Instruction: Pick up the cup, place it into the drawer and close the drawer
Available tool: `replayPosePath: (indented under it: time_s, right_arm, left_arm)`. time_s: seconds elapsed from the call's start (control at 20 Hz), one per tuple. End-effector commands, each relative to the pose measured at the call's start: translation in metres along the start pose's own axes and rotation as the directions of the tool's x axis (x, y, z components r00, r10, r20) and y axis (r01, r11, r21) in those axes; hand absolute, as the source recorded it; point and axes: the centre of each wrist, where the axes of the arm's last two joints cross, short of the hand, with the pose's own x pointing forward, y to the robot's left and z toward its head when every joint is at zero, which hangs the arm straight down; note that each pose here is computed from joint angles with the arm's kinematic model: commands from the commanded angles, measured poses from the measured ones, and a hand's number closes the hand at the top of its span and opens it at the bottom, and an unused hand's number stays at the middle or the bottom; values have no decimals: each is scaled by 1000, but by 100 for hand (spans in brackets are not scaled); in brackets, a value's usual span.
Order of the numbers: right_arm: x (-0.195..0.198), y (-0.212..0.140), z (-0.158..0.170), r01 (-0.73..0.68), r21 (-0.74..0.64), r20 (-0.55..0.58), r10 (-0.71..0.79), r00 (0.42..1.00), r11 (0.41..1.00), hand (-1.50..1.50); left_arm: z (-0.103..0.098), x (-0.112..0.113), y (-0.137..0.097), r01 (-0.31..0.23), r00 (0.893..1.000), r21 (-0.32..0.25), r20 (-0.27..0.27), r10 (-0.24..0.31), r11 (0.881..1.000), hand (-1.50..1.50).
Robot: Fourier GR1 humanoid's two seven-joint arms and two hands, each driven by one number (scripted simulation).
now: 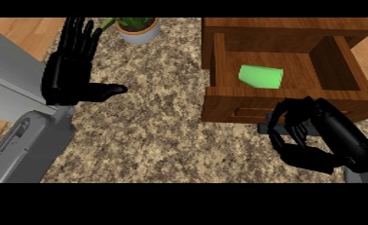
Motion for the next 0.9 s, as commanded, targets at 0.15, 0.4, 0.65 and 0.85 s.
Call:
replayPosePath:
  time_s: [0.15, 0.4, 0.65, 0.85]
  right_arm:
    - [-24, 49, -14, -214, 91, -19, 217, 976, 973, 150]
    - [-49, 70, -47, -233, 107, -53, 239, 969, 967, -150]
    - [-97, 79, -62, -300, 197, -102, 324, 940, 933, -150]
    - [-109, 81, -93, -279, 204, -119, 306, 945, 938, -150]
  left_arm:
    - [50, 8, 36, 8, 1000, 11, 1, -8, 1000, -150]
    - [50, 8, 70, 2, 1000, 43, 10, -3, 999, -150]
    - [58, 4, 58, -9, 1000, 18, 12, 8, 1000, -150]
    - [60, 9, 89, 0, 1000, 23, 4, -1, 1000, -150]
